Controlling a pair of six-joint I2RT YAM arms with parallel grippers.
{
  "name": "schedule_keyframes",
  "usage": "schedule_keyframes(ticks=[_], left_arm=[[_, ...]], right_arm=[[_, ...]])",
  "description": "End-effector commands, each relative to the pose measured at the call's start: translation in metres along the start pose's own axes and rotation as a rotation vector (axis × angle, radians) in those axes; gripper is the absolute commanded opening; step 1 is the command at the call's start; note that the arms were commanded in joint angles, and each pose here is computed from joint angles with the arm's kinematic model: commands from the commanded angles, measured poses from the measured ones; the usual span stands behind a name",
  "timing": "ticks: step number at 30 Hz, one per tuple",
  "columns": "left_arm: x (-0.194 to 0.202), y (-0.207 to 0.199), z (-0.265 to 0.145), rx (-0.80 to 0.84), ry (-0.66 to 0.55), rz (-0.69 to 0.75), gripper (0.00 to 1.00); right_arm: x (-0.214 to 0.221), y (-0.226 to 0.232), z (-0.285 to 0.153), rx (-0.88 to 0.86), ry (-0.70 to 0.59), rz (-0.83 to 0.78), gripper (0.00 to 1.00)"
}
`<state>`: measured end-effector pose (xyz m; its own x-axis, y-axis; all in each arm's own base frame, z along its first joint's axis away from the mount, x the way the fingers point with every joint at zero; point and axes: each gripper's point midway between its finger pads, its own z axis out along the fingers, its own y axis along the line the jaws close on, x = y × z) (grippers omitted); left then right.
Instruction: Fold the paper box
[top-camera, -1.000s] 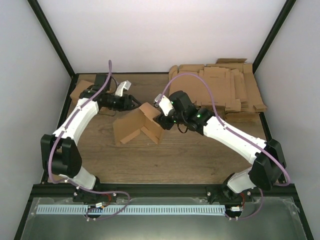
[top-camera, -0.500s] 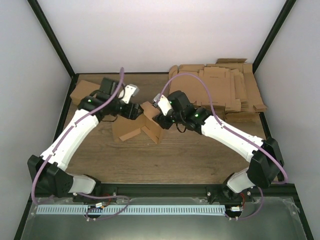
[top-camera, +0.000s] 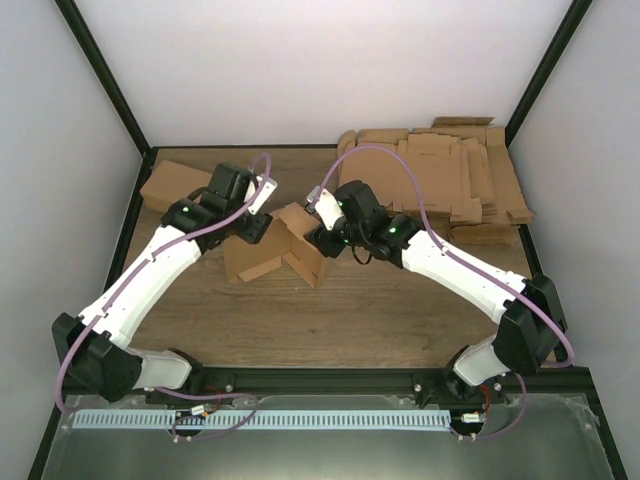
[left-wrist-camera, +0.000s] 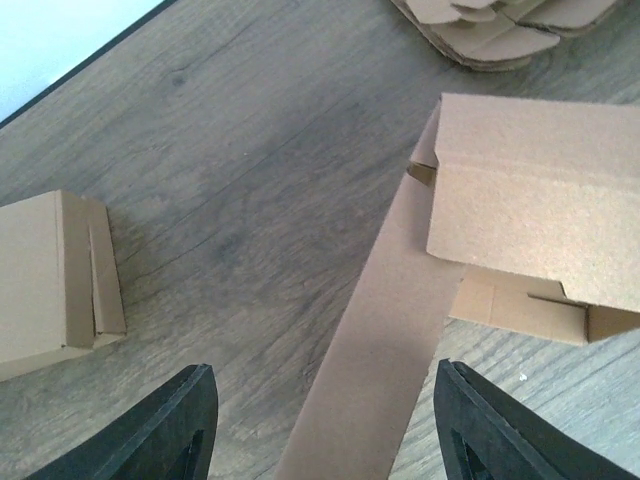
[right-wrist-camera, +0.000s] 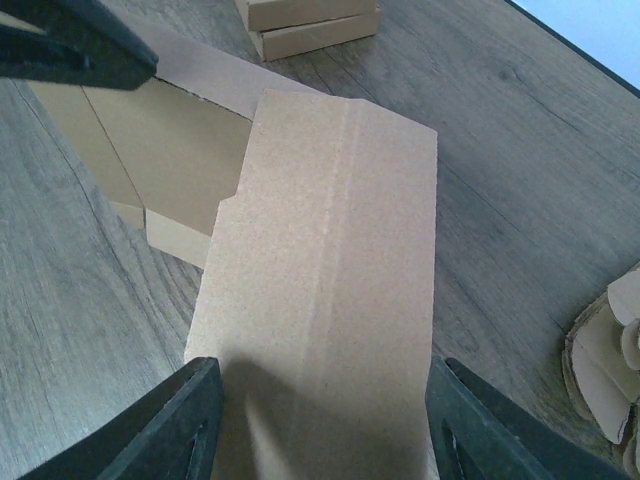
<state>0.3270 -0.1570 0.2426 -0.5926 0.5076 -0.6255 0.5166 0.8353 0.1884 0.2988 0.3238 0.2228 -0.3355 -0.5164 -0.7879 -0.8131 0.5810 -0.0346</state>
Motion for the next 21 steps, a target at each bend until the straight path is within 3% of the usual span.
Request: schedule_keyframes(ticks=[1, 7, 13, 21], left_arm=[[0.007, -0.009, 0.001, 0.031, -0.002, 0.077, 0.62], [0.017, -0.017, 0.004, 0.064, -0.002, 0.118, 0.58], [0.022, 0.001, 0.011, -0.042, 0.034, 0.125, 0.29], [0.021, 0.003, 0.003, -0.052, 0.01, 0.128, 0.15]], right_arm=[[0.006, -0.001, 0.003, 0.011, 0.044, -0.007, 0.59], [0.004, -0.005, 0.005, 0.027, 0.067, 0.014, 0.6], [0.006, -0.01, 0.0, 0.058, 0.088, 0.025, 0.6], [0.02, -0.013, 0.006, 0.078, 0.151, 0.01, 0.59]])
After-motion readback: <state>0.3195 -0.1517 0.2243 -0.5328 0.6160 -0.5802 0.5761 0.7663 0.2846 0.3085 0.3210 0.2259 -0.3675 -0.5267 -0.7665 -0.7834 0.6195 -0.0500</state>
